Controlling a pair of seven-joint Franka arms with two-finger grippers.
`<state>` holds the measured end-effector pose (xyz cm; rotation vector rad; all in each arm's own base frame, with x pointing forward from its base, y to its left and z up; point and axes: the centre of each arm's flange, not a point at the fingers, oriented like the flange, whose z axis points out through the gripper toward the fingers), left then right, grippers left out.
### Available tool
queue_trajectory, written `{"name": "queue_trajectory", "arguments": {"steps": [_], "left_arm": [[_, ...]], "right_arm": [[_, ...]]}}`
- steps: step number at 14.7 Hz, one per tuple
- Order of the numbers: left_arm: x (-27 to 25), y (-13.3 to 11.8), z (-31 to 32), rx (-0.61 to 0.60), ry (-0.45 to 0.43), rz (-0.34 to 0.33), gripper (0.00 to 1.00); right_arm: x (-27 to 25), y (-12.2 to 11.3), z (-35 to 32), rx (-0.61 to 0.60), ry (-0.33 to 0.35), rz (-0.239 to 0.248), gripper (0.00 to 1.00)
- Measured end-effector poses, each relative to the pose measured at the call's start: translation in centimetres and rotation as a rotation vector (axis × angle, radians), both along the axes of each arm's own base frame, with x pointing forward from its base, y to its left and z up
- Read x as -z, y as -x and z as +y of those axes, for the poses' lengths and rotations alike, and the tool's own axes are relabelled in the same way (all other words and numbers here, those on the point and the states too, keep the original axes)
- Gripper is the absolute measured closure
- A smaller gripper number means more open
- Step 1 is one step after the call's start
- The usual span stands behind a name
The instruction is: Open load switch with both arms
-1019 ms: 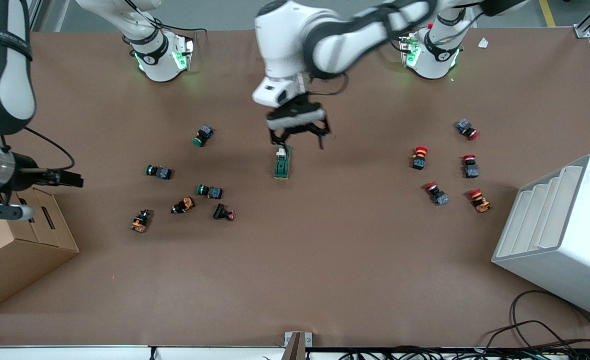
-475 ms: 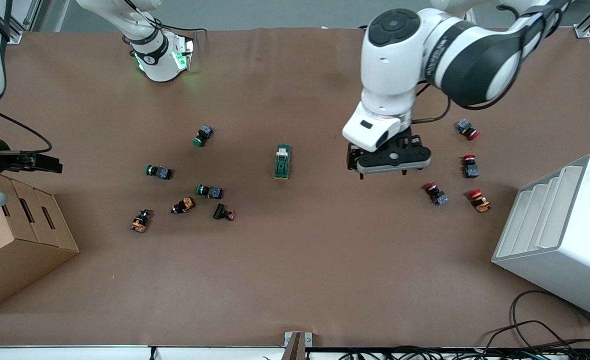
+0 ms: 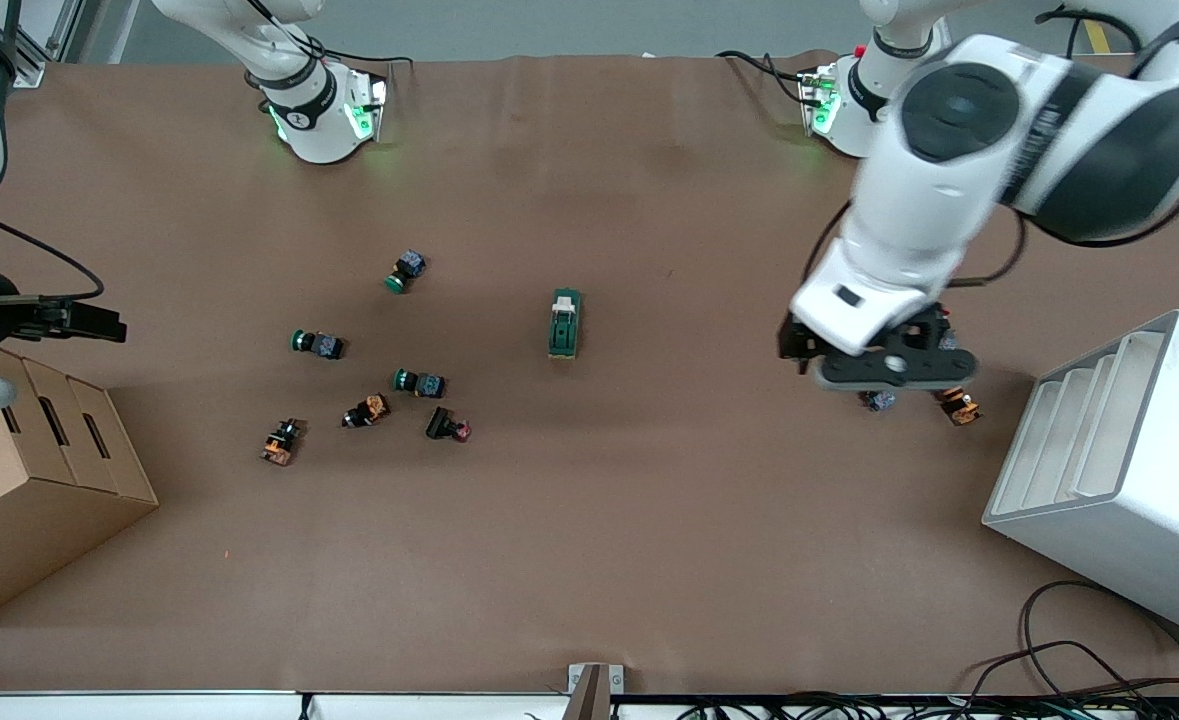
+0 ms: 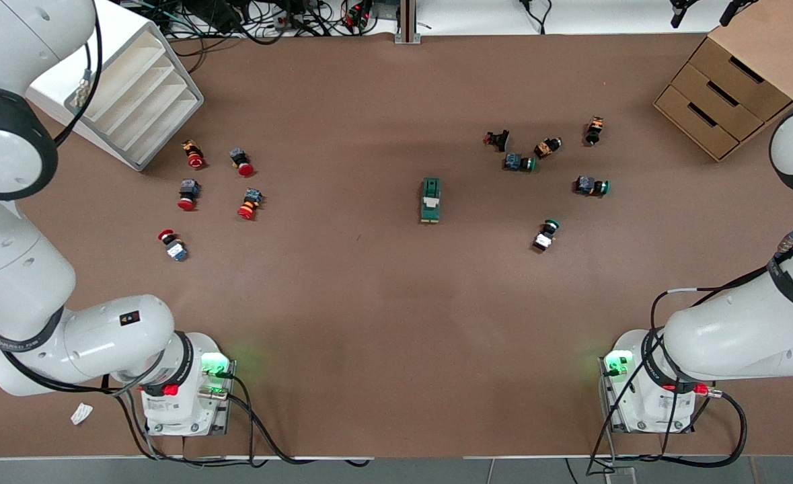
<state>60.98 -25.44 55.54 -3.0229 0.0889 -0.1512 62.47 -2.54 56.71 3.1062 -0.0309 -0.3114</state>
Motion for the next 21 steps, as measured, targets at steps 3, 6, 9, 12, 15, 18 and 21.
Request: {"name": "queue_trajectory", "arguments": {"steps": [3,6,9,12,15,18,21], "left_arm": [[-3.9,0.0,4.9,0.039,0.029,0.012,0.00],[-8.9,1.4,10.7,0.036,0.085,-0.021,0.00],[-10.8,3.8,14.9,0.057,0.071,-0.014,0.00],[-10.9,6.4,16.6,0.089,0.062,0.024,0.00],[-10.2,8.7,17.0,0.102,0.083,0.056,0.00],[-9.9,10.3,17.7,0.088,0.096,0.083,0.00],[-9.6,10.8,17.7,0.086,0.093,0.103,0.00]], "right_arm": [[-1.5,0.5,0.0,0.000,-0.002,-0.024,0.00],[-2.7,1.5,0.1,-0.003,-0.008,-0.026,0.00],[-3.4,3.1,0.0,-0.003,-0.011,-0.024,0.00],[-4.7,5.4,0.0,-0.003,-0.014,-0.036,0.00],[-6.4,7.9,0.0,-0.004,-0.017,-0.061,0.00],[-7.7,9.9,0.0,-0.006,-0.018,-0.093,0.00],[-8.5,11.2,0.1,-0.008,-0.020,-0.111,0.00]]}}
